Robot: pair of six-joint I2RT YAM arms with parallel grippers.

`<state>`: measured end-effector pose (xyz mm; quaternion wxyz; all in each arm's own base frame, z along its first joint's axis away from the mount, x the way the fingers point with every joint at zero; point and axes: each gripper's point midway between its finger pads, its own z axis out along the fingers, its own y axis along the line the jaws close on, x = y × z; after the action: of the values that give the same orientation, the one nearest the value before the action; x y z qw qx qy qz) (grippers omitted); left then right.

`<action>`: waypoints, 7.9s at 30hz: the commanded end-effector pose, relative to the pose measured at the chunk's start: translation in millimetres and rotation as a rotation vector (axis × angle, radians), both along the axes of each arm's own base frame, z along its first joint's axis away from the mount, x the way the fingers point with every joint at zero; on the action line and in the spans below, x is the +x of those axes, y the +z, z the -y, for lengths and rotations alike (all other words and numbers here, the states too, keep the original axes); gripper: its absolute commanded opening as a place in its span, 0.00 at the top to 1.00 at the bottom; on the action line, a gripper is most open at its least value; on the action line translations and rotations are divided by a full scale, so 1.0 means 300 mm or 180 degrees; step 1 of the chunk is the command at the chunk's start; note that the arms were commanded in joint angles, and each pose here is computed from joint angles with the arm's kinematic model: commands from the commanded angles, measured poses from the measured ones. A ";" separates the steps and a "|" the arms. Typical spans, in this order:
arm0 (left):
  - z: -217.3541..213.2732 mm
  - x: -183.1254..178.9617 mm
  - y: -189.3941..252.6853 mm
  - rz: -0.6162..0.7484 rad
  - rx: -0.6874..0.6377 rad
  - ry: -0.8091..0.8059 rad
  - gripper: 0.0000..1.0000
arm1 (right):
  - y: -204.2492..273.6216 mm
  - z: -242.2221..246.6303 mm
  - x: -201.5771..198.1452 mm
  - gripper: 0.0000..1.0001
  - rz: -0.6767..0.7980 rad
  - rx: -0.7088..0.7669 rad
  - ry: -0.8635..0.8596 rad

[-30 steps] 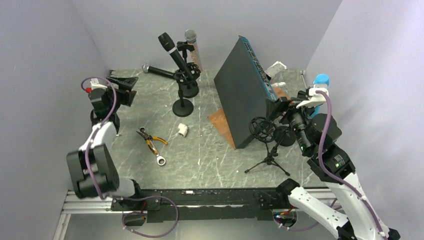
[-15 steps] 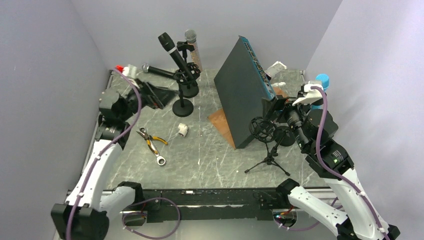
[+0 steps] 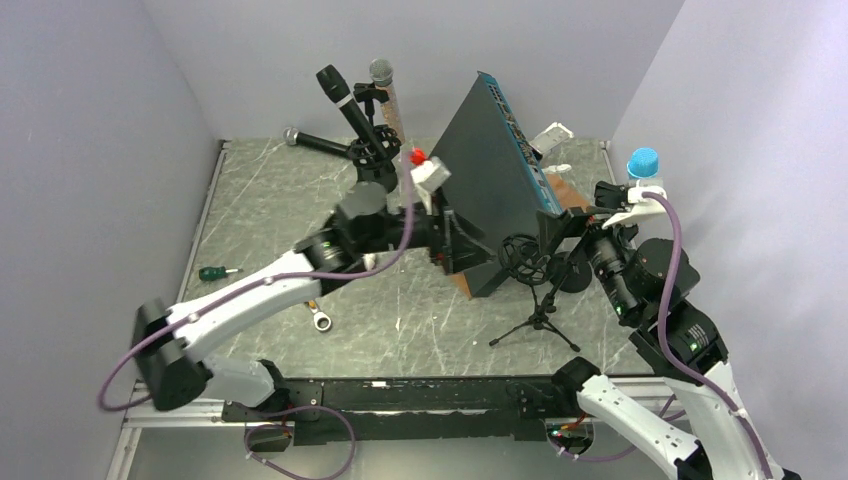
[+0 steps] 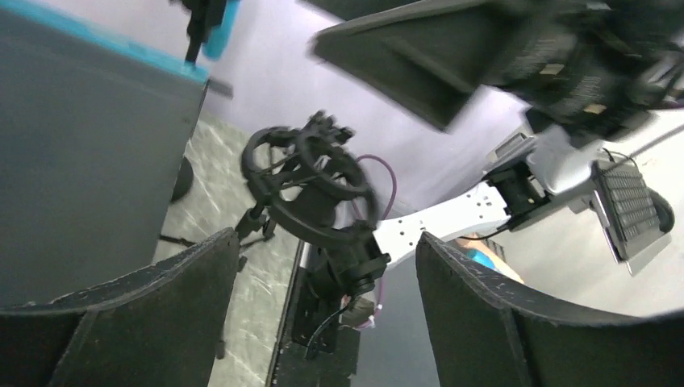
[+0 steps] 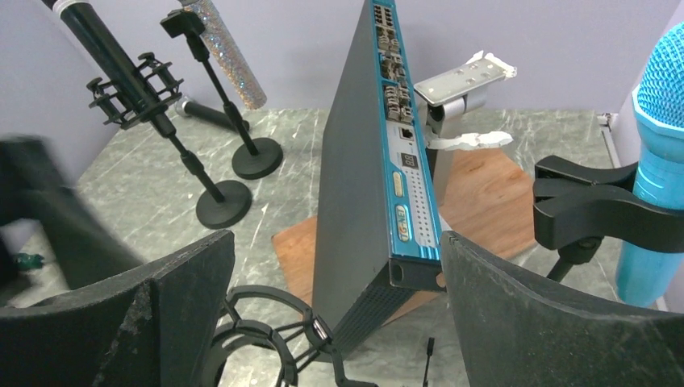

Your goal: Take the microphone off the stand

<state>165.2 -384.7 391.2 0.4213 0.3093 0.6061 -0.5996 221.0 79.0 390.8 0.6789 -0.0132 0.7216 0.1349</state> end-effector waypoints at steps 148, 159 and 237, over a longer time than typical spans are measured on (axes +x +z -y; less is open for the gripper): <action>-0.194 -0.044 -0.651 -0.1081 -0.0220 0.1195 0.33 | -0.208 -0.597 -0.200 0.07 -0.0203 0.0350 0.2870; -0.153 -0.062 -0.707 -0.1471 -0.0237 0.1034 0.46 | -0.209 -0.593 -0.207 0.07 -0.0209 0.0424 0.2859; -0.249 -0.050 -0.643 0.0512 0.0937 0.1586 0.17 | -0.214 -0.516 -0.154 0.02 -0.0140 0.0241 0.2378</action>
<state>140.2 -303.7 185.9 0.5128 0.2307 0.7233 -0.4008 174.1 234.4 306.4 0.5442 -0.2501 0.6966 0.3950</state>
